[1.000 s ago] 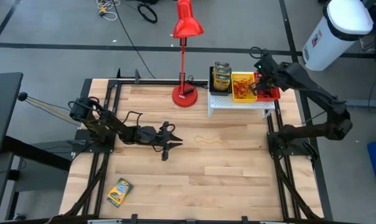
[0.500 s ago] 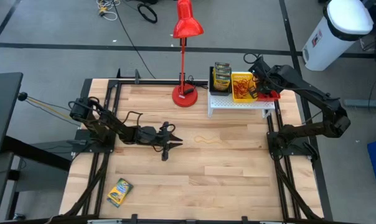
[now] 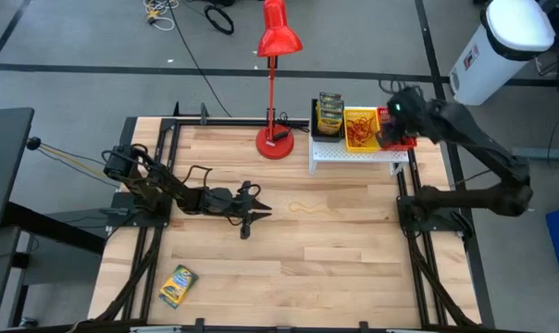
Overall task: Pick & Place Office Desk Supplies
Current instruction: Put the crayon box into the black bin
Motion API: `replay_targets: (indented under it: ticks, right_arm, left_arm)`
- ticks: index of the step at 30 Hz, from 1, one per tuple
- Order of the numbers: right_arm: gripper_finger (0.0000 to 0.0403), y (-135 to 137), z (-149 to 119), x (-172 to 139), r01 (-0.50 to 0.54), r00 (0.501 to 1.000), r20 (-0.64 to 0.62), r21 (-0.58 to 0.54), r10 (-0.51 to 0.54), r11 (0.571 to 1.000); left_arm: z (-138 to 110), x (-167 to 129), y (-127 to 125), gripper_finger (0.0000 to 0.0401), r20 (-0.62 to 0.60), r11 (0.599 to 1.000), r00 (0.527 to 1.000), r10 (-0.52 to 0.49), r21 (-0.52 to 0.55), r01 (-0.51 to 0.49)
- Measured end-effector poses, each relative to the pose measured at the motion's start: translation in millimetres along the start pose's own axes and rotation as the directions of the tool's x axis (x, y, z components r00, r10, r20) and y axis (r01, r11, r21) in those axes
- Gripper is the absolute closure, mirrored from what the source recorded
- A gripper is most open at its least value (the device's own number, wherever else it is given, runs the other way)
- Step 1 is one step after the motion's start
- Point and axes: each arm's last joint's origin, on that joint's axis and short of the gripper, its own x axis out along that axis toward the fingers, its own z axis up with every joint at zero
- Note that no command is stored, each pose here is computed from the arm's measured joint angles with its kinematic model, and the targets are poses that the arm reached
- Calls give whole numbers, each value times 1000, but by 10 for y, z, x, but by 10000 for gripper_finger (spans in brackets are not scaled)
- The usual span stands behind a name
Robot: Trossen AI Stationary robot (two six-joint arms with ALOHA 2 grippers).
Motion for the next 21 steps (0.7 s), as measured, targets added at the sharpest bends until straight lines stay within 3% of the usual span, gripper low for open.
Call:
replay_targets:
  ticks: [6, 11, 16, 21]
  right_arm:
    - [298, 206, -371, -278, -146, 975, 152, -120, 163, 982]
    - [391, 433, -675, -269, -269, 902, 280, -234, 329, 934]
    - [375, 831, -859, -122, -367, 742, 425, -390, 518, 845]
    - [393, 1263, -1046, -11, -405, 509, 523, -556, 684, 726]
  left_arm:
    - [-45, -2, -3, 318, -47, 1000, 999, -16, 4, 16]
    - [-96, -5, -1, 318, -97, 1000, 995, -20, -19, 18]
    - [-58, 19, -15, 319, -83, 999, 996, -23, -45, 19]
    - [-35, 57, -111, 348, -114, 998, 992, -50, -38, 46]
